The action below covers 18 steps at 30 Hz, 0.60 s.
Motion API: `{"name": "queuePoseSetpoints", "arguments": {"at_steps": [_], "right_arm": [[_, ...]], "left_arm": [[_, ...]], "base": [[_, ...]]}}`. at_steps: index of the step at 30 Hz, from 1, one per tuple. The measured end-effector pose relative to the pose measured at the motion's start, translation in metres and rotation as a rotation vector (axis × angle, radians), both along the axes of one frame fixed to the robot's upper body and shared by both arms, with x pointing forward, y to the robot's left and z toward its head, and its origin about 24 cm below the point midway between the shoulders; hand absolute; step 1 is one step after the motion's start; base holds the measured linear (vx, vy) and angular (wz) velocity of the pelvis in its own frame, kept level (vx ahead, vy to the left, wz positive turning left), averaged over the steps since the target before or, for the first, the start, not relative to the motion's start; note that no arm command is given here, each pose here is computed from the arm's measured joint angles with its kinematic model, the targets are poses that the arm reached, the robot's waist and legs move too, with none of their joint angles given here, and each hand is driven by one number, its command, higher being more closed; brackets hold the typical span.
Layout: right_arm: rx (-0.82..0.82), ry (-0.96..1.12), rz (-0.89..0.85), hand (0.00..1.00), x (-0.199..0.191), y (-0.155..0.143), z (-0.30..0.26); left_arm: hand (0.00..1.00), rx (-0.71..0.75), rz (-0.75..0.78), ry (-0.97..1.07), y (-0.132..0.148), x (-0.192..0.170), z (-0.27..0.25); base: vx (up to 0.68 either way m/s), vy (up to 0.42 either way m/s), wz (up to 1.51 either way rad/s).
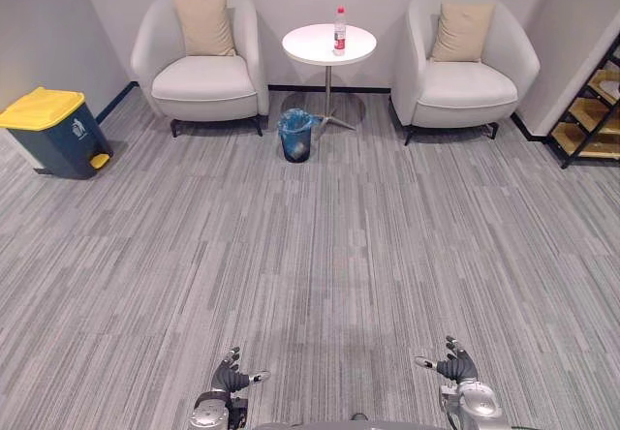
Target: Gather rubbish on tea table into small bin, then transfer packed bag to large trash can.
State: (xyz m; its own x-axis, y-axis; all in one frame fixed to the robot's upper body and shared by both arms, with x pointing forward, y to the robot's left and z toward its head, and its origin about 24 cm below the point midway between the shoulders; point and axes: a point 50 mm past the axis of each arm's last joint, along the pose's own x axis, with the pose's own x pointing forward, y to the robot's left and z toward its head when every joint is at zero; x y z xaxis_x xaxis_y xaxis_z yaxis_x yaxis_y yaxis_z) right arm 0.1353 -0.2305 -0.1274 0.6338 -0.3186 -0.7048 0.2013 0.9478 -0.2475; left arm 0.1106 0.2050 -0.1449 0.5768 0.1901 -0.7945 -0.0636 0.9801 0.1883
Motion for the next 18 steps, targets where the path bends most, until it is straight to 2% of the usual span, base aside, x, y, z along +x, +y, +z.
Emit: {"name": "queuePoseSetpoints", "arguments": {"at_steps": [4, 18], "right_arm": [[0.002, 0.012, -0.003, 0.0, -0.0029, -0.0001, -0.0017], [0.031, 0.031, -0.032, 0.0, -0.0075, 0.0022, -0.006]], "left_arm": [[0.0, 0.001, 0.047, 0.009, 0.0021, -0.0033, -0.0015], [0.0, -0.006, 0.043, 0.006, -0.0011, -0.0021, -0.0016]], "base": [[-0.03, -0.005, 0.0], [0.0, 0.004, -0.04]]}}
